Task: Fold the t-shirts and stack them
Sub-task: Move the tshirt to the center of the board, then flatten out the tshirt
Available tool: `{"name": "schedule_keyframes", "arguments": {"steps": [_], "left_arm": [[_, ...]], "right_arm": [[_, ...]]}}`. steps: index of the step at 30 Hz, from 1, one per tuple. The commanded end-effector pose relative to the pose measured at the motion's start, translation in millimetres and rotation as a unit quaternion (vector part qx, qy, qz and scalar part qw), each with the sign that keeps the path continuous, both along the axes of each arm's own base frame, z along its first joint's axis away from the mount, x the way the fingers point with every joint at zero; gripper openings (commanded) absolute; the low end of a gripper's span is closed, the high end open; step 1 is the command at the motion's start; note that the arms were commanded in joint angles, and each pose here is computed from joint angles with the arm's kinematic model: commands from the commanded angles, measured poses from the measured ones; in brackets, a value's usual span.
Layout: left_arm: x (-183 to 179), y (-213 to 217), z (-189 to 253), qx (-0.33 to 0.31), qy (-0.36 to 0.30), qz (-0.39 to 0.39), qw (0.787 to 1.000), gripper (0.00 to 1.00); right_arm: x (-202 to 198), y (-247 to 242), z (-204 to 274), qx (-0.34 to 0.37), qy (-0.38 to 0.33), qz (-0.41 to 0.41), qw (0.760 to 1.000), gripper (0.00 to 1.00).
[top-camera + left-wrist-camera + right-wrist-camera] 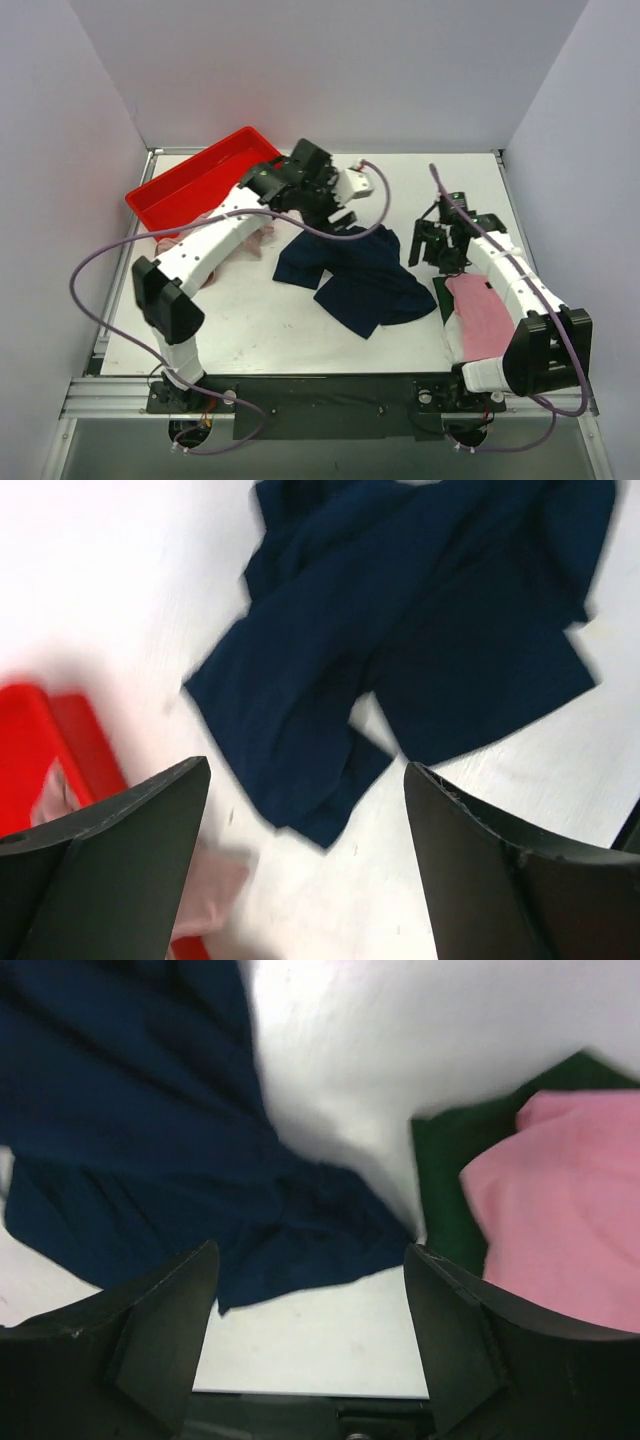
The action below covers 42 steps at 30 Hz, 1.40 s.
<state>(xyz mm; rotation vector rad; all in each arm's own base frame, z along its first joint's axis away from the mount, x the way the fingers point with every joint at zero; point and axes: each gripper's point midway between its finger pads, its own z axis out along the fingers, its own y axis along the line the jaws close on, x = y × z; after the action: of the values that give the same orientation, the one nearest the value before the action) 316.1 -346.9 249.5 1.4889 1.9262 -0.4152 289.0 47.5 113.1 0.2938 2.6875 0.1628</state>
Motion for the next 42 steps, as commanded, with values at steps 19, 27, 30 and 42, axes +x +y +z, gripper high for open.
{"name": "schedule_keyframes", "arguments": {"steps": [19,27,30,42], "left_arm": [[39,139,-215,0.220,-0.004,0.138,0.966,0.86],[24,143,-221,0.214,0.026,0.116,0.969,0.00],[32,150,-184,0.185,0.004,0.129,0.974,0.00],[-68,149,-15,0.013,0.087,-0.025,0.996,0.00]], "right_arm": [[-61,18,-109,-0.079,0.171,0.064,0.980,0.61],[-47,11,-71,-0.030,0.121,0.038,0.991,0.00],[-32,0,-24,-0.032,0.061,0.028,0.997,0.00],[-68,-16,271,-0.057,-0.376,0.082,0.921,0.00]]}}
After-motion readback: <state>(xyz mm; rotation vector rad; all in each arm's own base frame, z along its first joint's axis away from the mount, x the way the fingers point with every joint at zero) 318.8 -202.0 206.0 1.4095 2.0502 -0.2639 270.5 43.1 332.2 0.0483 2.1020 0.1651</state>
